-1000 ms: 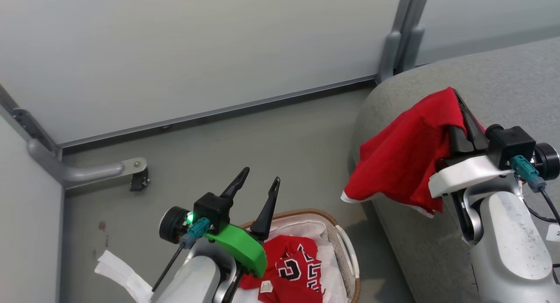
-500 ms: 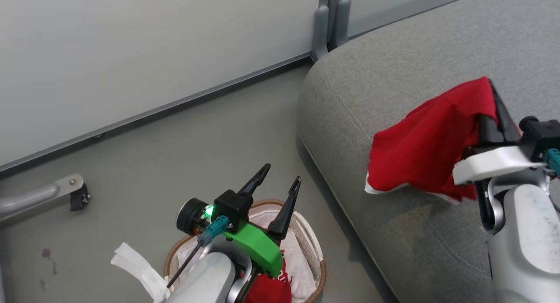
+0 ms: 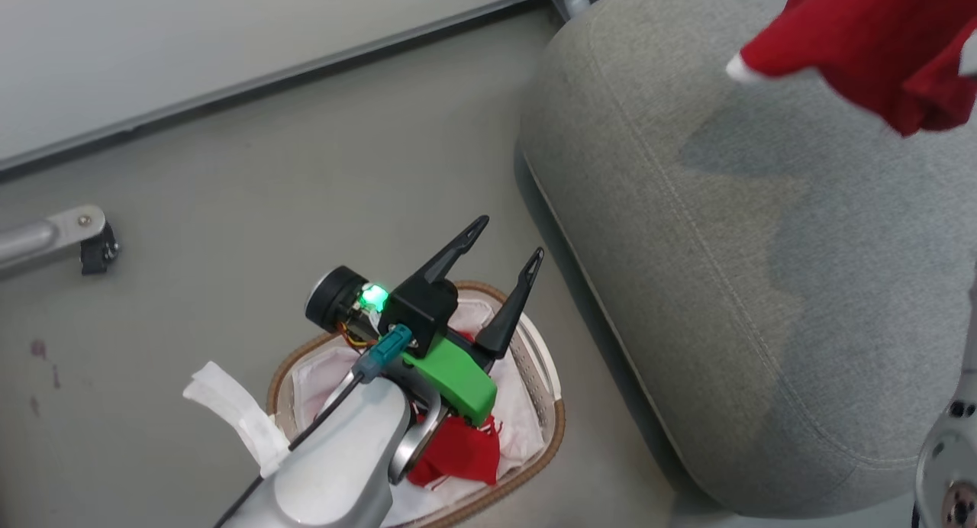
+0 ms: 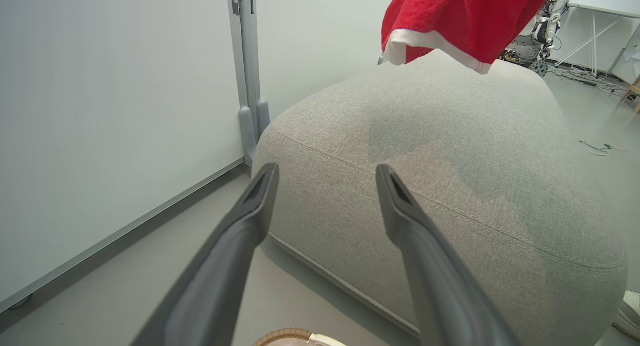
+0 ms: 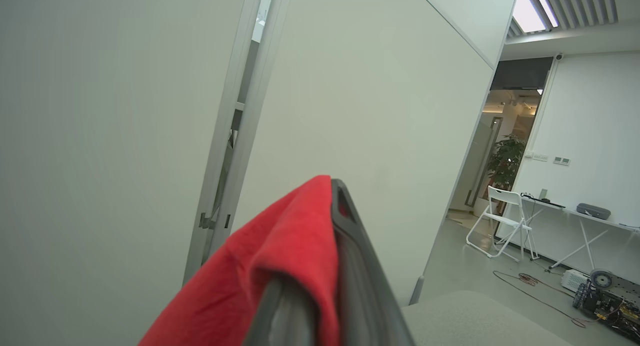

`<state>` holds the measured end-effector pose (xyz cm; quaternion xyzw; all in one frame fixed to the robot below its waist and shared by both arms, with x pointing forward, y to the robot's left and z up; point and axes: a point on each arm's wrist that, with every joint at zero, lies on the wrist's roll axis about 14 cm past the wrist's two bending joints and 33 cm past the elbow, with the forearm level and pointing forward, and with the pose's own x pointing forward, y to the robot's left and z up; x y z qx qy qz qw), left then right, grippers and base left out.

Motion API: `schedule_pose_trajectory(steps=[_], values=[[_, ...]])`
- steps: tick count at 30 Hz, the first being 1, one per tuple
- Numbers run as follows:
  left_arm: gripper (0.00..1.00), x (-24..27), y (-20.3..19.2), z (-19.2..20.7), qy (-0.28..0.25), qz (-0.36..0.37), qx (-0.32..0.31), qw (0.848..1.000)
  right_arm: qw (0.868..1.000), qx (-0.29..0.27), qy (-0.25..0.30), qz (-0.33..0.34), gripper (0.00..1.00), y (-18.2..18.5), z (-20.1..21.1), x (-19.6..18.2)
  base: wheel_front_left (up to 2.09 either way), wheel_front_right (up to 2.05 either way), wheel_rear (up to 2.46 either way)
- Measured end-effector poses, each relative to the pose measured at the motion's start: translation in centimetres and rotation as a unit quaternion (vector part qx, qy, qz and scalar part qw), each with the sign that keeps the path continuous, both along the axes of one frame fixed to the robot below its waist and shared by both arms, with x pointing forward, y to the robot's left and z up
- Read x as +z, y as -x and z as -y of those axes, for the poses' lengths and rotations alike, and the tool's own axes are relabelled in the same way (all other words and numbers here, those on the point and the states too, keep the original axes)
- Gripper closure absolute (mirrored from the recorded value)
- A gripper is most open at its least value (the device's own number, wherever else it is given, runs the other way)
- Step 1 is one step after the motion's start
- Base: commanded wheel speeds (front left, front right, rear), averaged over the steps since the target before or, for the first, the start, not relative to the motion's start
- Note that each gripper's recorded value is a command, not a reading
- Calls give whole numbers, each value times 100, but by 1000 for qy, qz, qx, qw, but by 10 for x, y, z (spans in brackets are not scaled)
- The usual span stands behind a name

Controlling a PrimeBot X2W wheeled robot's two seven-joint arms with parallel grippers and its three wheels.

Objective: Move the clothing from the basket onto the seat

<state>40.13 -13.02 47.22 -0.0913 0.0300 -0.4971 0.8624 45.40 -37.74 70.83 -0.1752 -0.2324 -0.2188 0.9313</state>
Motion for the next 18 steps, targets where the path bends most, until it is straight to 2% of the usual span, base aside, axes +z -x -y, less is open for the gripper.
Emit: schedule_pose_trajectory(steps=[4, 8, 13, 18], values=[[0, -15, -20, -6, -2, -3, 6, 1000, 1000, -14, 23, -8, 100, -36, 15, 9, 0, 0, 0], [0, -31, -37, -12, -1, -10, 14, 1000, 999, -36, 26, -20, 100, -63, 33, 2, 0, 0, 0], [0, -64, -61, -28, -5, -29, 37, 999, 993, -61, 13, -99, 100, -98, 51, -71, 0, 0, 0], [0, -97, -73, -44, -17, -53, 58, 997, 978, -57, -23, -197, 100, -110, 43, -173, 0, 0, 0]])
